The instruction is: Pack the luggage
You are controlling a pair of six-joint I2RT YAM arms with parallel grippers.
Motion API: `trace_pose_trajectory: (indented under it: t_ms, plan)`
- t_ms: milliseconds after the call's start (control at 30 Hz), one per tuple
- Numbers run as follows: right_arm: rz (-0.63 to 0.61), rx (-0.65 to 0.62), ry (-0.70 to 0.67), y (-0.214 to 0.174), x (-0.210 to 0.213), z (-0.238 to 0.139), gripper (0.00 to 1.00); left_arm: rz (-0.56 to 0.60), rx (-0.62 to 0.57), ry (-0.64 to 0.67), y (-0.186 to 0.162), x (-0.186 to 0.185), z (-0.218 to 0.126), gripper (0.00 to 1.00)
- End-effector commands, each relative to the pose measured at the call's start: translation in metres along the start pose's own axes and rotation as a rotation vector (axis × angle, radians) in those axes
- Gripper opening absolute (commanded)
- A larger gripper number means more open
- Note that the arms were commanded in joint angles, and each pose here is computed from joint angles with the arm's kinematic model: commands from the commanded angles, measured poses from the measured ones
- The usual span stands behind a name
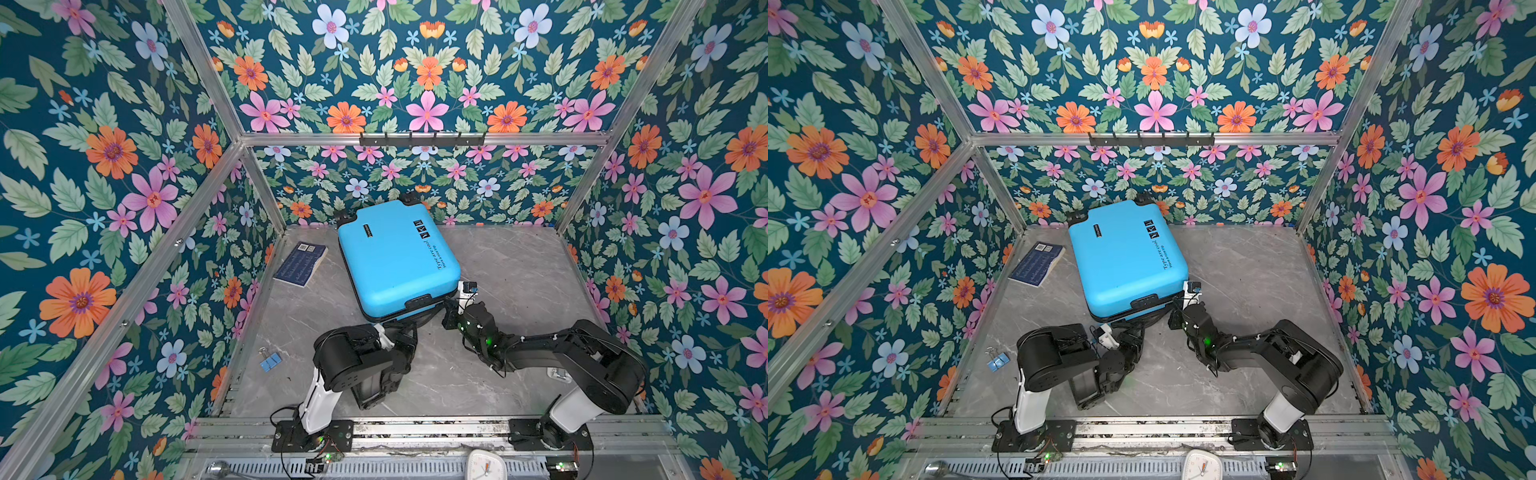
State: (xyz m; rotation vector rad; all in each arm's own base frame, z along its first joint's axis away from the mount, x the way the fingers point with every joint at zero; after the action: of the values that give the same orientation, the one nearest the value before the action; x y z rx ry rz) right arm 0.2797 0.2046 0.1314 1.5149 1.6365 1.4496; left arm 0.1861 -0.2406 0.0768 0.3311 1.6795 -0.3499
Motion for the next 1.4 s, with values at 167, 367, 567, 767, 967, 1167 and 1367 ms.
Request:
trace_pose_trajectory:
  t_ms: [167, 367, 567, 767, 967, 1167, 1367]
  plan:
    - [0.065, -0.155, -0.314, 0.017, -0.052, -0.011, 0.0, 0.12, 0.033, 0.039, 0.0, 0.007, -0.007, 0.0]
    - [0.089, -0.162, -0.276, 0.018, -0.06, -0.013, 0.0, 0.132, 0.035, 0.042, 0.0, 0.005, -0.009, 0.0]
    - [0.131, -0.184, -0.133, 0.03, -0.071, -0.01, 0.0, 0.15, 0.05, 0.07, 0.002, 0.007, -0.016, 0.0]
    - [0.008, -0.174, 0.129, 0.047, -0.076, -0.001, 0.0, 0.166, 0.072, 0.114, 0.007, 0.014, -0.024, 0.0]
    - [-0.046, -0.117, 0.188, 0.064, -0.084, 0.009, 0.0, 0.174, 0.083, 0.14, 0.013, 0.018, -0.032, 0.0]
    - [-0.012, -0.018, 0.253, 0.065, -0.083, 0.017, 0.06, 0.204, 0.085, 0.13, 0.015, 0.013, -0.035, 0.0]
    - [0.052, 0.066, 0.121, 0.051, -0.093, -0.007, 0.7, 0.287, 0.116, 0.144, 0.01, -0.001, -0.036, 0.48]
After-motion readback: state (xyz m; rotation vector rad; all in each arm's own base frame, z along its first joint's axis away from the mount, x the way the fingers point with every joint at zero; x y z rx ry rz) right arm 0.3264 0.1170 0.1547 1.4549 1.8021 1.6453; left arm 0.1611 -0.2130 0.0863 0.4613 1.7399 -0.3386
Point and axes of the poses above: each gripper's point midway between its finger pads, its own z axis out along the fingers, its own x axis along the line the jaws close on, y = z × x, the point moved 8 cm from there along -z, back along the fingers, and after that the axes turned 4 degrees about -z, right-handed, at the moved point
